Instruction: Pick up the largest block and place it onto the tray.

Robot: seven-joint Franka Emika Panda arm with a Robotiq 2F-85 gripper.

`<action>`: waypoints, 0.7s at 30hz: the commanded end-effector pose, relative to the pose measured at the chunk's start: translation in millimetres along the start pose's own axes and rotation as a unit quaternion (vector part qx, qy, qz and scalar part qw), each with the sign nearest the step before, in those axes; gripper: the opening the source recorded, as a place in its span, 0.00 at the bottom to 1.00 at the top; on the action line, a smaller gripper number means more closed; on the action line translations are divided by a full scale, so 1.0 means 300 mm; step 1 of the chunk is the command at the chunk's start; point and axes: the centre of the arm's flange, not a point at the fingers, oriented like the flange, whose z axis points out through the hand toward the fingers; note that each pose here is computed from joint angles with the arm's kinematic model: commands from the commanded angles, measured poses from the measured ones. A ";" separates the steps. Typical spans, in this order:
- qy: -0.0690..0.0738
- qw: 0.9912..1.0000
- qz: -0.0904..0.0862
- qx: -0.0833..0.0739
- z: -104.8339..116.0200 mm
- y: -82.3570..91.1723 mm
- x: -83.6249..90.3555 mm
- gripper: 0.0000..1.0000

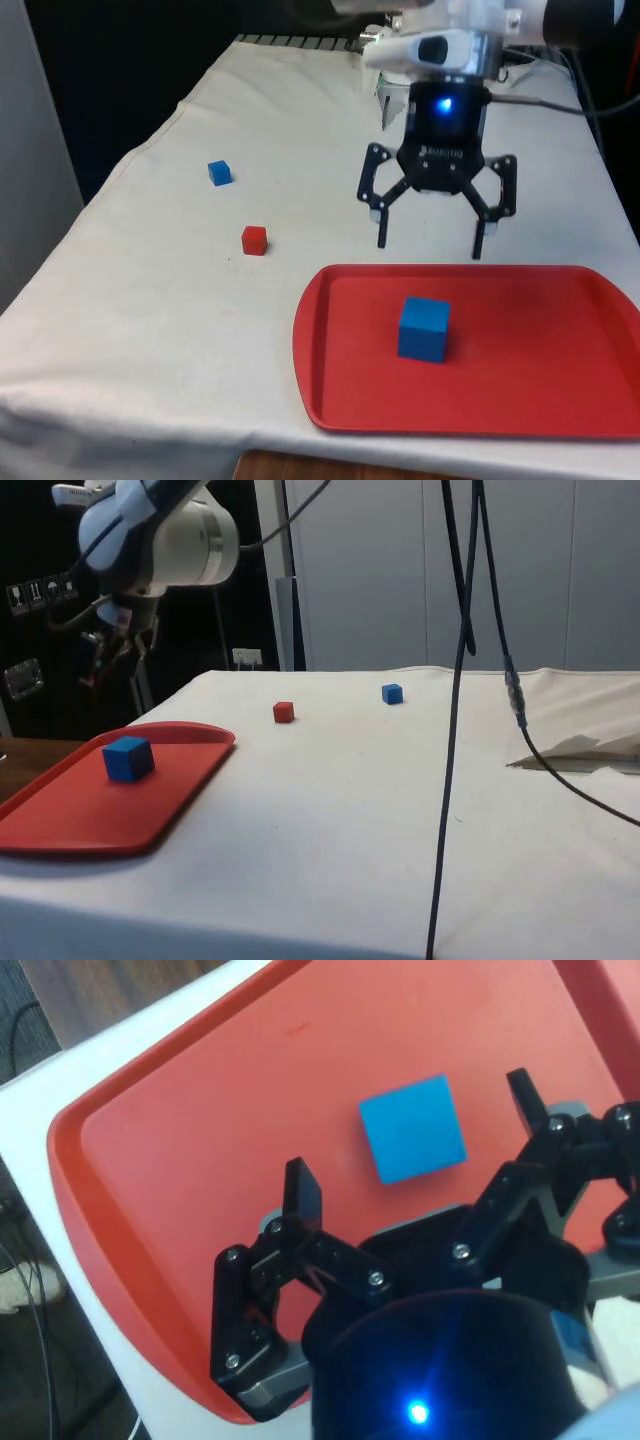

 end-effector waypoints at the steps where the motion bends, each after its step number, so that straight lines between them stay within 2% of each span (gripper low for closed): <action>1: 0.001 1.000 0.000 -0.003 -0.030 0.004 -0.016 1.00; 5: 0.004 1.000 -0.004 -0.002 -0.079 0.015 -0.002 1.00; 6: 0.003 1.000 -0.005 0.001 -0.058 0.015 0.019 1.00; 8: 0.006 1.000 -0.006 -0.001 -0.098 0.020 0.005 1.00; 13: 0.005 1.000 -0.009 0.003 -0.136 0.032 0.012 1.00; 14: 0.005 1.000 -0.009 0.004 -0.119 0.032 0.030 1.00; 15: 0.005 1.000 -0.009 0.004 -0.144 0.035 0.014 1.00; 21: 0.005 1.000 -0.014 0.006 -0.182 0.046 0.017 1.00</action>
